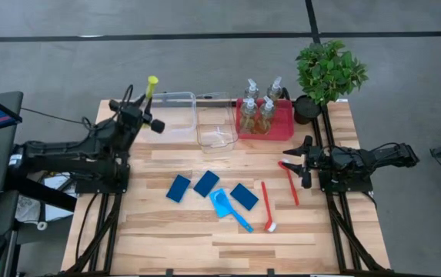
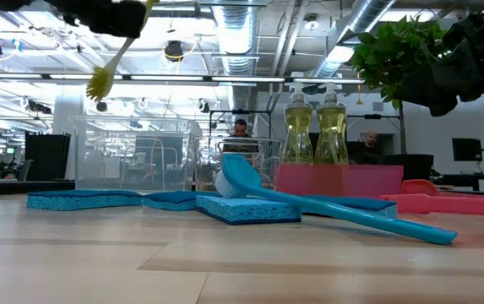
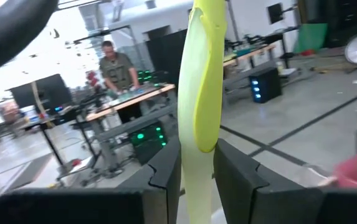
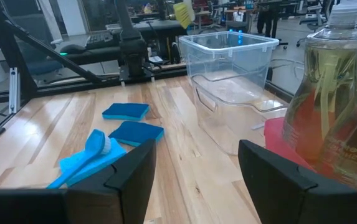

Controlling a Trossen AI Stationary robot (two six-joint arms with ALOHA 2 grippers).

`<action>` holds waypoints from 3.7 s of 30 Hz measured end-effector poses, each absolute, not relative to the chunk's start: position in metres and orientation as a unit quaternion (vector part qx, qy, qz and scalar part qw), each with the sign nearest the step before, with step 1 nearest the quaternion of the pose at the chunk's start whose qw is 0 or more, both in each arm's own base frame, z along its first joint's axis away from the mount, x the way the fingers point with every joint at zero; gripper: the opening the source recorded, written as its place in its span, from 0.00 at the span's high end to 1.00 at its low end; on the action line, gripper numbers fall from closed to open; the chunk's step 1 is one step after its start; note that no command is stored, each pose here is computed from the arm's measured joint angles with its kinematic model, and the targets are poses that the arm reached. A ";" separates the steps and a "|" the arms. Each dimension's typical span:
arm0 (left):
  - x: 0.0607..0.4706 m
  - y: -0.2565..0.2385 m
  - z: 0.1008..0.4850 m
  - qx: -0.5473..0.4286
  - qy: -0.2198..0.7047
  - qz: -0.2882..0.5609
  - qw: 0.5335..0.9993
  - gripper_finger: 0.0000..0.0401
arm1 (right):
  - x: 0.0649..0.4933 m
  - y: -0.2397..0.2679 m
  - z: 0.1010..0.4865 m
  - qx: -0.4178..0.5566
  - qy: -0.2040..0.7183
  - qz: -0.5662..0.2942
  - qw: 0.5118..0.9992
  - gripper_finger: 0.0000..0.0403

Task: Pick & Place Kitchen Sink Supplies
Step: Put the green dish brush into the white bin, then put the blue dish brush into the white bin

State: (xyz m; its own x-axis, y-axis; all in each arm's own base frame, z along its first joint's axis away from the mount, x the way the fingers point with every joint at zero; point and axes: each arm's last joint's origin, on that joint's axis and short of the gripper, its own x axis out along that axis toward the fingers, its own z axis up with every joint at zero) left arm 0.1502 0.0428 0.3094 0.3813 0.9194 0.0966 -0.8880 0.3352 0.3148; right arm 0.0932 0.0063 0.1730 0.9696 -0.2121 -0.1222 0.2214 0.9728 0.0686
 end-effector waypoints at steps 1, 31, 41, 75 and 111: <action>0.149 0.047 0.309 0.160 0.049 0.560 0.812 0.80 | 0.093 0.006 0.173 0.041 0.057 -0.109 0.992 0.45; 0.196 0.115 0.244 0.130 0.172 0.581 0.785 0.77 | 0.093 0.006 0.173 0.041 0.057 -0.110 0.991 0.45; 0.197 0.116 0.241 0.131 0.178 0.583 0.782 0.64 | 0.093 0.006 0.173 0.041 0.057 -0.110 0.991 0.45; 0.225 0.039 0.240 0.124 0.136 0.444 0.877 0.50 | 0.093 0.006 0.173 0.041 0.057 -0.110 0.991 0.45; 0.280 -0.074 0.157 0.067 0.157 -0.070 0.983 0.50 | 0.093 0.006 0.169 0.041 0.077 -0.107 0.990 0.45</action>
State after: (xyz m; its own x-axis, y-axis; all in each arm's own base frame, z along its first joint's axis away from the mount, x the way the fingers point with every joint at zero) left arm 0.2800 -0.0741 0.1571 0.9409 -0.1162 -0.3180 0.1581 0.9813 0.1094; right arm 0.0926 0.0064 0.1692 0.9652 -0.2064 -0.1607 0.2189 0.9736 0.0640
